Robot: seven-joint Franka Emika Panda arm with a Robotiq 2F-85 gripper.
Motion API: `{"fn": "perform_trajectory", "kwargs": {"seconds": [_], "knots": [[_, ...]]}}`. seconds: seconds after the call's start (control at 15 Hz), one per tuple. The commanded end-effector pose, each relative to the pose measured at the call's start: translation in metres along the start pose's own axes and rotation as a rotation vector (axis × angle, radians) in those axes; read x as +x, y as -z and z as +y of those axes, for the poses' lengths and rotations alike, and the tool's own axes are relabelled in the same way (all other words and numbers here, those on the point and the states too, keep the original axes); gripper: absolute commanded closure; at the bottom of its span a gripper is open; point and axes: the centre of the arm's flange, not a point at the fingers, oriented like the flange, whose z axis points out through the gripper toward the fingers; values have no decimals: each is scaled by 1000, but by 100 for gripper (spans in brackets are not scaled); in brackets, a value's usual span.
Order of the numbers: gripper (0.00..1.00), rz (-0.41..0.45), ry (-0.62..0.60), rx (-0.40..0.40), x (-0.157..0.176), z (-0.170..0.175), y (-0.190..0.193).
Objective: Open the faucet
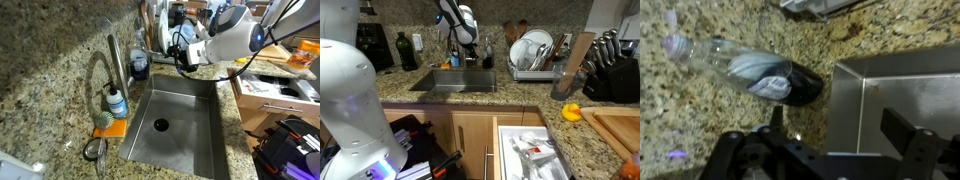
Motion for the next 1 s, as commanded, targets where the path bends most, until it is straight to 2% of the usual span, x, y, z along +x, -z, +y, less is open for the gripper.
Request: {"fn": "perform_trajectory", "kwargs": {"seconds": [0.0,0.27,0.4,0.47,0.6,0.67,0.73,0.93], "knots": [[0,143,44,-135,7,-4,-9],[0,240,92,-294,1,22,-30],[0,287,47,-362,4,38,-43],[0,196,53,-298,20,84,-9],[0,221,18,-337,19,98,-22],[0,225,7,-339,17,98,-28],[0,215,-7,-300,16,94,-33],[0,342,-170,-257,16,68,-53]]}}
